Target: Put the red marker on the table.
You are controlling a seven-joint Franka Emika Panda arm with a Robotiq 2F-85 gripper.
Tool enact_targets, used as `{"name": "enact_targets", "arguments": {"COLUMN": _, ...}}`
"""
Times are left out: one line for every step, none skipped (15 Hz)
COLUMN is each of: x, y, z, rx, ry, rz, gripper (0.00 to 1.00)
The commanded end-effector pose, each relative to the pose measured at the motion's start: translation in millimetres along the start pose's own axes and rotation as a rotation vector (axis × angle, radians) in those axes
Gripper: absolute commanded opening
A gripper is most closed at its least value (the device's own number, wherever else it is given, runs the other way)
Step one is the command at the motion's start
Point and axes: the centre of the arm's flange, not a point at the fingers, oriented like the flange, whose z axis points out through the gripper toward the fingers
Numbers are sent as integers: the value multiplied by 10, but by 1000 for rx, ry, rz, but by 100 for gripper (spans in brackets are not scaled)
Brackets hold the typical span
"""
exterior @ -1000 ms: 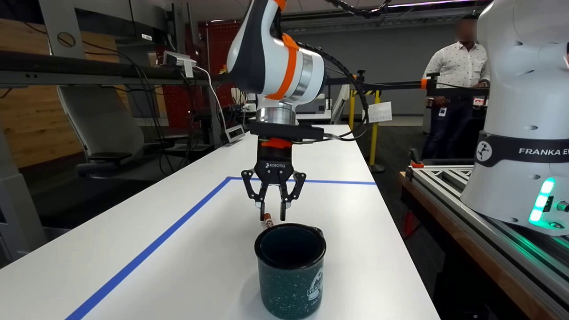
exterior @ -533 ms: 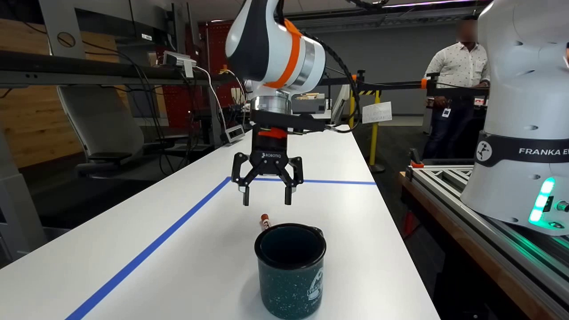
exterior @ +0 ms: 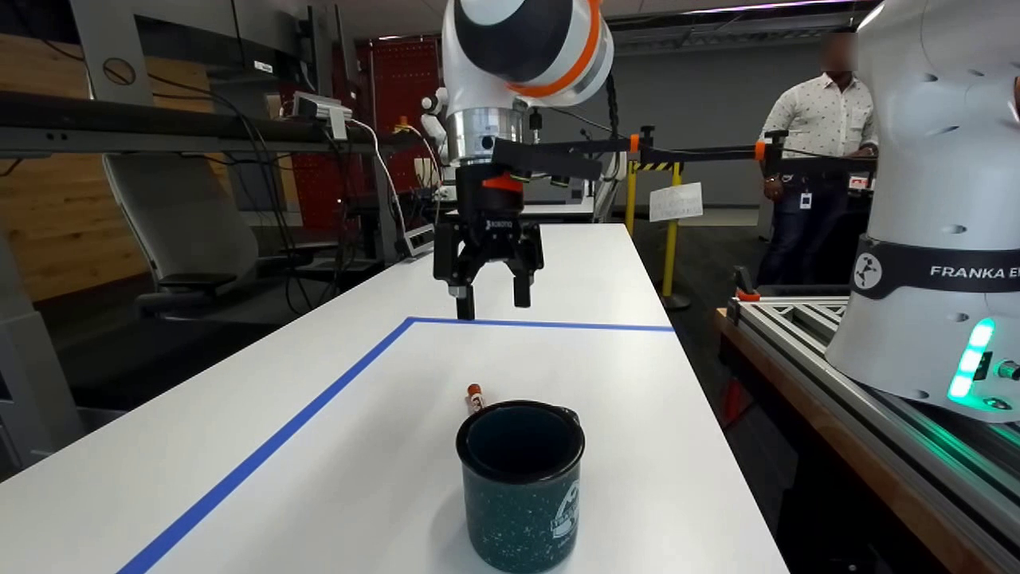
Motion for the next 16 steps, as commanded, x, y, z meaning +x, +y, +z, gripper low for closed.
{"name": "enact_targets", "arguments": {"x": -197, "y": -34, "z": -446, "rx": -73, "ry": 71, "rz": -185, "gripper": 100}}
{"name": "enact_targets", "arguments": {"x": -213, "y": -51, "z": -516, "rx": -90, "ry": 96, "rz": -240, "gripper": 100}}
{"name": "enact_targets", "arguments": {"x": -216, "y": -80, "z": -597, "rx": -106, "ry": 130, "rz": -289, "gripper": 100}}
{"name": "enact_targets", "arguments": {"x": -219, "y": -96, "z": -675, "rx": -122, "ry": 142, "rz": -330, "gripper": 100}}
{"name": "enact_targets", "arguments": {"x": -218, "y": -101, "z": -748, "rx": -131, "ry": 168, "rz": -365, "gripper": 100}}
{"name": "enact_targets", "arguments": {"x": -76, "y": -147, "z": -519, "rx": -115, "ry": 135, "rz": -294, "gripper": 100}}
{"name": "enact_targets", "arguments": {"x": -87, "y": -157, "z": -590, "rx": -120, "ry": 152, "rz": -317, "gripper": 100}}
{"name": "enact_targets", "arguments": {"x": -100, "y": -158, "z": -635, "rx": -121, "ry": 161, "rz": -331, "gripper": 100}}
{"name": "enact_targets", "arguments": {"x": -108, "y": -154, "z": -656, "rx": -122, "ry": 166, "rz": -338, "gripper": 100}}
{"name": "enact_targets", "arguments": {"x": -113, "y": -151, "z": -660, "rx": -123, "ry": 166, "rz": -341, "gripper": 100}}
{"name": "enact_targets", "arguments": {"x": -116, "y": -150, "z": -656, "rx": -124, "ry": 166, "rz": -342, "gripper": 100}}
{"name": "enact_targets", "arguments": {"x": -119, "y": -149, "z": -653, "rx": -124, "ry": 165, "rz": -343, "gripper": 100}}
{"name": "enact_targets", "arguments": {"x": -119, "y": -148, "z": -652, "rx": -124, "ry": 165, "rz": -343, "gripper": 100}}
{"name": "enact_targets", "arguments": {"x": -120, "y": -148, "z": -651, "rx": -125, "ry": 165, "rz": -343, "gripper": 100}}
{"name": "enact_targets", "arguments": {"x": -120, "y": -148, "z": -651, "rx": -125, "ry": 165, "rz": -344, "gripper": 100}}
{"name": "enact_targets", "arguments": {"x": -120, "y": -148, "z": -651, "rx": -125, "ry": 165, "rz": -344, "gripper": 100}}
